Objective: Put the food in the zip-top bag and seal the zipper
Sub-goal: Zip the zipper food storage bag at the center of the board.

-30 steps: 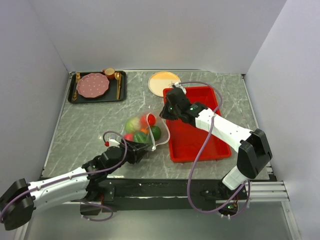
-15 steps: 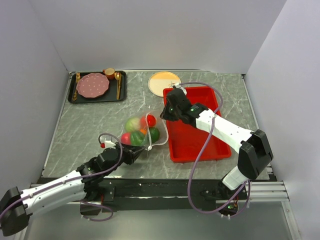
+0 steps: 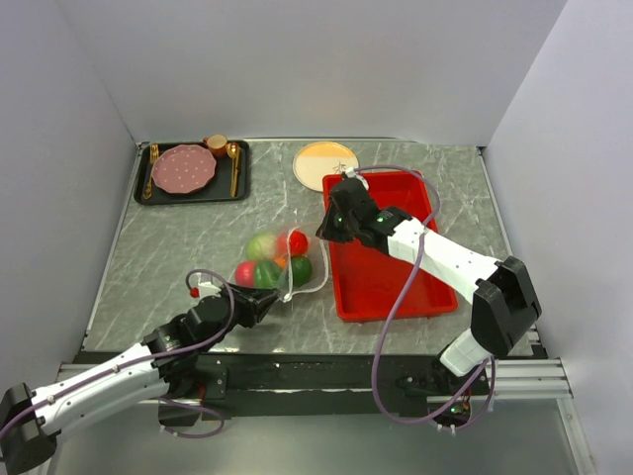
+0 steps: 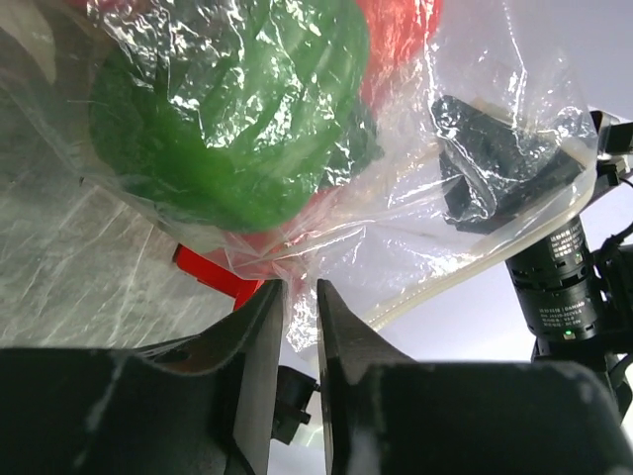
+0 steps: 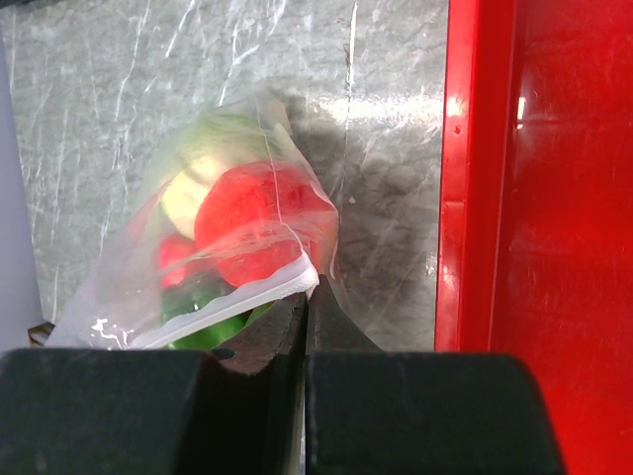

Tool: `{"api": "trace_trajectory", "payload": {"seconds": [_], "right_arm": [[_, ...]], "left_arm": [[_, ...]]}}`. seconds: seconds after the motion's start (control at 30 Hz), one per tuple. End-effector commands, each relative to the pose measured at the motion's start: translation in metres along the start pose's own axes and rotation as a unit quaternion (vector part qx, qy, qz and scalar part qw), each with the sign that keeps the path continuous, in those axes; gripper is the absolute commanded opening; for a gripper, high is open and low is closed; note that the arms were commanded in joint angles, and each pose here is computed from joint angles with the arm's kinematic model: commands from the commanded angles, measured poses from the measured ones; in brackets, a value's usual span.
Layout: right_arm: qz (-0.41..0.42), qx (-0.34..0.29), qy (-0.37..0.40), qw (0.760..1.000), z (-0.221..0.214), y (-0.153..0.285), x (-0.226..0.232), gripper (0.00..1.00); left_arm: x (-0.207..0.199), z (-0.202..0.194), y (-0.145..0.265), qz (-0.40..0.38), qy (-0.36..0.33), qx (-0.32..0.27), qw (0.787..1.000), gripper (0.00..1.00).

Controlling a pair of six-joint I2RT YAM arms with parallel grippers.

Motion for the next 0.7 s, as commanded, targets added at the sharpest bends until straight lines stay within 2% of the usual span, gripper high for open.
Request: {"api": "trace_trajectory", "payload": {"seconds": [0.0,0.1,0.13,0.43,0.57,0.6,0.67], "right_arm": [[0.037,-0.019,-0.006,0.999,0.007,0.015,0.012,0.01],[0.038,-0.019,-0.005,0.999,0.006,0.017,0.013,0.01],[0.038,-0.020,-0.005,0.999,0.006,0.017,0.012,0.01],[0.041,-0.018,-0.009,0.999,0.003,0.019,0.011,0.01],[0.038,-0.015,-0.008,0.999,0.002,0.018,0.010,0.01],[0.040,-0.012,-0.005,0.999,0.001,0.018,0.011,0.02],[0.039,-0.012,-0.004,0.999,0.001,0.018,0.010,0.02]], "left_arm": [[-0.011,-0.002,-0.004,-0.018,0.004,-0.004,1.000,0.25],[-0.014,-0.006,-0.008,-0.026,0.004,0.004,1.000,0.25],[-0.016,-0.006,-0.008,-0.034,0.007,0.006,0.999,0.30],[-0.017,-0.006,-0.010,-0.035,0.012,0.005,0.999,0.38],[-0.021,-0.007,-0.010,-0.030,-0.001,0.002,1.000,0.24],[-0.022,-0.007,-0.009,-0.029,-0.004,0.001,1.000,0.15],[-0.021,-0.006,-0.008,-0.026,-0.003,0.001,1.000,0.08]]}}
Point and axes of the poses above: each gripper's point midway between its finger pads, its own y axis back along the fingers, its own x axis along the line the jaws close on, z = x × y, the point moved 9 cm from there along y, back along the fingers, and after that the axes turned 9 degrees about -y, right-handed, at the moved point
